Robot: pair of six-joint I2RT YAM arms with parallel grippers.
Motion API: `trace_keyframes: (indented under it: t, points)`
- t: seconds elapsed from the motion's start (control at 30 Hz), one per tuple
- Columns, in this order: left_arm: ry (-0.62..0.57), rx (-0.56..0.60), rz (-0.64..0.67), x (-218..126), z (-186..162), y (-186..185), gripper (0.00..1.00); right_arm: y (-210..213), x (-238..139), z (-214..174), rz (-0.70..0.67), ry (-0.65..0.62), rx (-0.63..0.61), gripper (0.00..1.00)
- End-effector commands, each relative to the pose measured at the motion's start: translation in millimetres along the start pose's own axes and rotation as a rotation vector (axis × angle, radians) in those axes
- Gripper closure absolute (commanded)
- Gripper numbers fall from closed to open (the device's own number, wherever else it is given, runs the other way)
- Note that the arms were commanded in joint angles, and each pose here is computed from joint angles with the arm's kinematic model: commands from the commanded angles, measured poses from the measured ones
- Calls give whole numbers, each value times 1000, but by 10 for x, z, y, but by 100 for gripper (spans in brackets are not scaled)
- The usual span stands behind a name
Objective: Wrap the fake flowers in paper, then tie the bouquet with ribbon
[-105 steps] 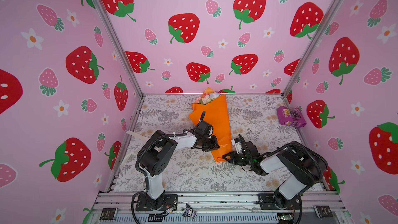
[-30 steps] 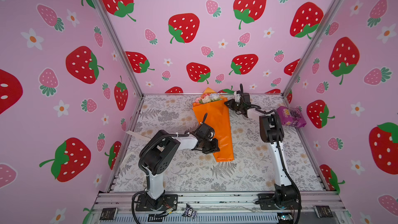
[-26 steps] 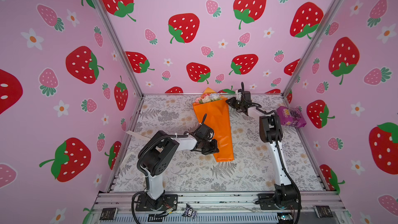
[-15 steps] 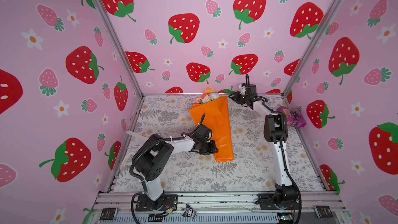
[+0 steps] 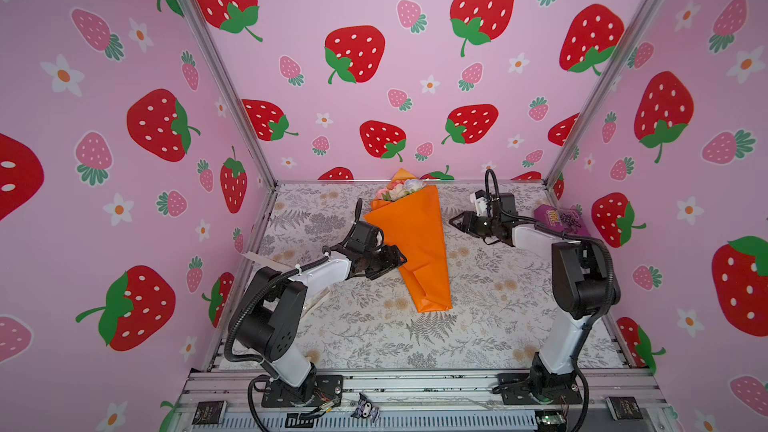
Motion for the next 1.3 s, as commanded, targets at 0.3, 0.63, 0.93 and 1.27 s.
trace_keyframes:
  t: [0.3,0.63,0.93,1.27]
  points:
    - [5,-108,-84,297,383,-32,19,133,436,-403,122,94,12,49]
    - [31,-209,-126,508,666,125,39,99,633,-448,157,83,51,49]
    - [28,-206,-138,692,959,146,75,4,829,-327,182,42,51,61]
    - [24,-197,-101,930,1235,132,85,-186,933,-158,131,-31,87,96]
Point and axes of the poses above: each gripper's point midway between its finger pads, its own x axis out along the fingers, its own y axis along the line the jaws close on, z = x × y, the point moved 3 cm from there along -x, back along the fingers, and after that the axes turned 14 degrees about -x, right-handed, at the moved point
